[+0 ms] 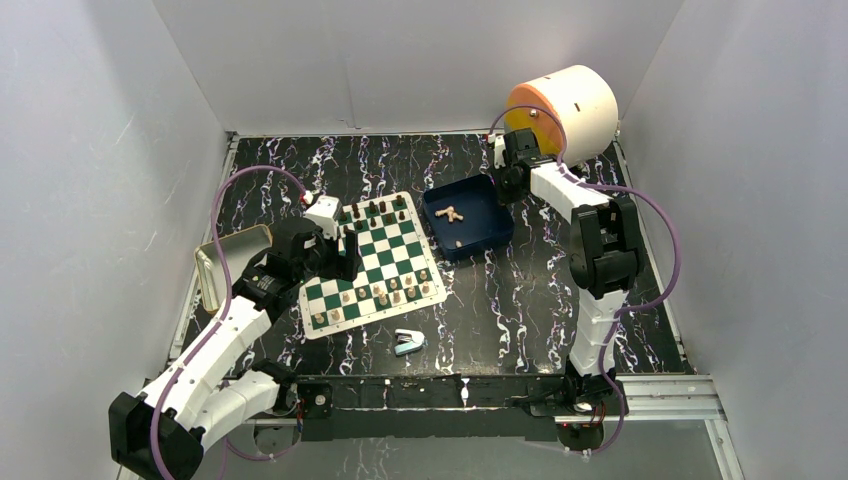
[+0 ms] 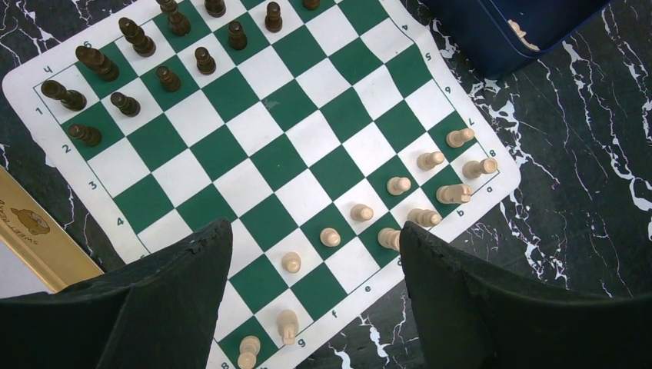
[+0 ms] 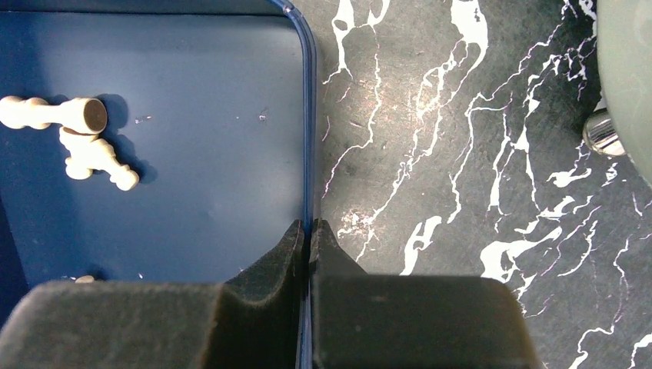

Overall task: Set up the chess pieces on the board
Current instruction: Adjust the storage box at the center of the board, then pick up the chess piece from the storage box.

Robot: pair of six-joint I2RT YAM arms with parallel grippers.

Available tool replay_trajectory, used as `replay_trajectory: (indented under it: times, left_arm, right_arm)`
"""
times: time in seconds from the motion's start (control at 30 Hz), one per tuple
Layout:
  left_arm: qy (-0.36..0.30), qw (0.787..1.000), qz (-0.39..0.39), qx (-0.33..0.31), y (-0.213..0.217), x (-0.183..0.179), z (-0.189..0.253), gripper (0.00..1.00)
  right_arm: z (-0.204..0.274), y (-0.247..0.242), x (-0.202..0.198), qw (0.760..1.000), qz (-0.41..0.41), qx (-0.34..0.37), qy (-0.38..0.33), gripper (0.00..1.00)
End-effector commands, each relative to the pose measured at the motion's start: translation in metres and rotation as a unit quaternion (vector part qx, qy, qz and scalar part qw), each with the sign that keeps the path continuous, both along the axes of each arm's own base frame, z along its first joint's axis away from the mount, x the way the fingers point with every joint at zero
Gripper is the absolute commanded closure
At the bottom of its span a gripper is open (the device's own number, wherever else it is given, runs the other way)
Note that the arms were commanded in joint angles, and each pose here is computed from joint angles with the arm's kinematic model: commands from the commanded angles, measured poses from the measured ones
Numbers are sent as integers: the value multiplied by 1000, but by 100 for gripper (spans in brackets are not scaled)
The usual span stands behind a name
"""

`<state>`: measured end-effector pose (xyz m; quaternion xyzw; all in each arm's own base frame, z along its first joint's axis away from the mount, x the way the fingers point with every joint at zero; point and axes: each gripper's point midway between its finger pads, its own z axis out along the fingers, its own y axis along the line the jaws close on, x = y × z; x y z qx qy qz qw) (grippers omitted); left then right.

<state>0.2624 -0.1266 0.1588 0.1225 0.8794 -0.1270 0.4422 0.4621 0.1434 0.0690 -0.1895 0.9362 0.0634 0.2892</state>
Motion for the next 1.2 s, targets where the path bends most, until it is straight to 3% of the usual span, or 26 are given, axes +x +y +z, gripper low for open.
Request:
replay_trajectory:
  times: [0.0, 0.2, 0.43, 0.63, 0.8, 1.17]
  left_arm:
    - [-15, 1000, 3, 1, 3, 1, 7, 24]
    - [-15, 1000, 3, 2, 3, 1, 6, 24]
    - [-16, 1000, 5, 4, 4, 1, 6, 24]
    - [-18, 1000, 9, 4, 6, 2, 8, 24]
    - [-19, 1000, 10, 5, 6, 2, 7, 24]
    - [-15, 1000, 9, 9, 6, 3, 5, 24]
  right_arm:
    - [14, 7, 13, 999, -22, 32, -27, 99]
    - [16, 5, 15, 999, -30, 30, -26, 83]
    - [50, 8, 21, 998, -29, 40, -49, 64]
    - [77, 20, 19, 995, -7, 72, -66, 63]
    - [82, 46, 13, 986, 58, 115, -104, 67]
    - [38, 104, -7, 963, 230, 82, -117, 62]
